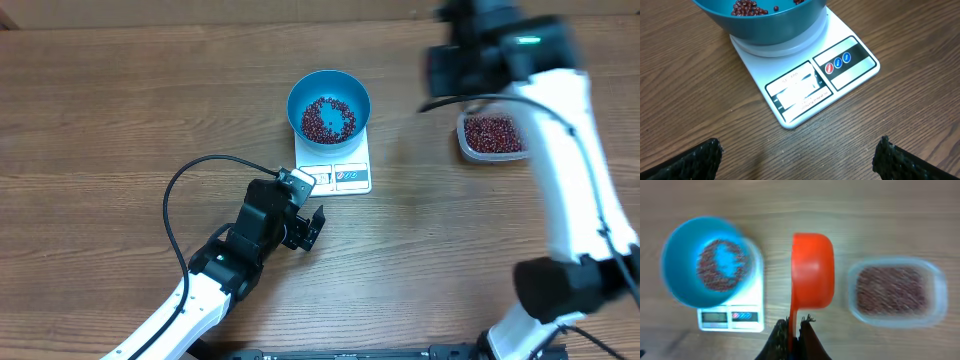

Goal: Scoop item into bowl and weigh 150g on scale
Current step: 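Tip the scoop to pour beans into the teal bowl, then lift away, then return the right gripper to the tub and scoop more beans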

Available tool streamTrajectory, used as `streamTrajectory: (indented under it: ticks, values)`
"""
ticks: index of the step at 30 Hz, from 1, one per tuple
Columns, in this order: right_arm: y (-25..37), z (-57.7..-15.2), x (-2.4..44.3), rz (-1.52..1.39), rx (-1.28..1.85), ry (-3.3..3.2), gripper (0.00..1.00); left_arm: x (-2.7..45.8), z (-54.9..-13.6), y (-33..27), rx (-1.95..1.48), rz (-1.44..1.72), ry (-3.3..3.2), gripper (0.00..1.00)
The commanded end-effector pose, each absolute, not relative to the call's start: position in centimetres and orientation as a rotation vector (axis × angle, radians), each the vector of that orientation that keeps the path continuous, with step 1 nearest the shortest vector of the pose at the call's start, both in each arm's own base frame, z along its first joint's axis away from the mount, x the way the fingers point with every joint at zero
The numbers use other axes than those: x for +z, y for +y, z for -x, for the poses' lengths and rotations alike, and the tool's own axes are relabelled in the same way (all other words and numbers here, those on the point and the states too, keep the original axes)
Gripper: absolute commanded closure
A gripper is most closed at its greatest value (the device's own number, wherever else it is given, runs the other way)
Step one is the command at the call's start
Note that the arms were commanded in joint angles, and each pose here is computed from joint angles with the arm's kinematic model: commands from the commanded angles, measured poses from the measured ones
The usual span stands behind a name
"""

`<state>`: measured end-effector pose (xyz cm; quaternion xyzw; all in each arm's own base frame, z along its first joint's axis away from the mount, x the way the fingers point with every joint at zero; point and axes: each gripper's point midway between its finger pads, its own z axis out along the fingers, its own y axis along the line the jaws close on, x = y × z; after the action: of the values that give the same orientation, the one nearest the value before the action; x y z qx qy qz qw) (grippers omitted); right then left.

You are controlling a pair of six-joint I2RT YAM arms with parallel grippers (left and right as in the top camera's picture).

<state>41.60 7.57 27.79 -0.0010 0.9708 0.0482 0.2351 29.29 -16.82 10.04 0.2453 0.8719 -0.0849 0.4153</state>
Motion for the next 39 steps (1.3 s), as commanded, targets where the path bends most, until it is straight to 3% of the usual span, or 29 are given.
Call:
streamTrajectory:
  ticks: [1, 11, 21, 39]
  values:
    - [3.1, -40.6, 28.8, -0.138, 0.197, 2.673, 0.96, 9.6, -29.1, -16.9, -0.218, -0.609, 2.203, 0.0]
    - [-5.8, -39.2, 22.2, -0.327, 0.18, 2.804, 0.96, 9.6, -29.1, -16.9, -0.218, -0.609, 2.203, 0.0]
    - [-8.6, -39.5, 14.6, -0.34, 0.012, 2.848, 0.96, 9.6, -29.1, -16.9, -0.217, -0.609, 2.203, 0.0]
    - [-9.3, -40.3, 8.6, -0.352, -0.026, 2.892, 0.96, 9.6, -29.1, -16.9, -0.218, -0.609, 2.203, 0.01]
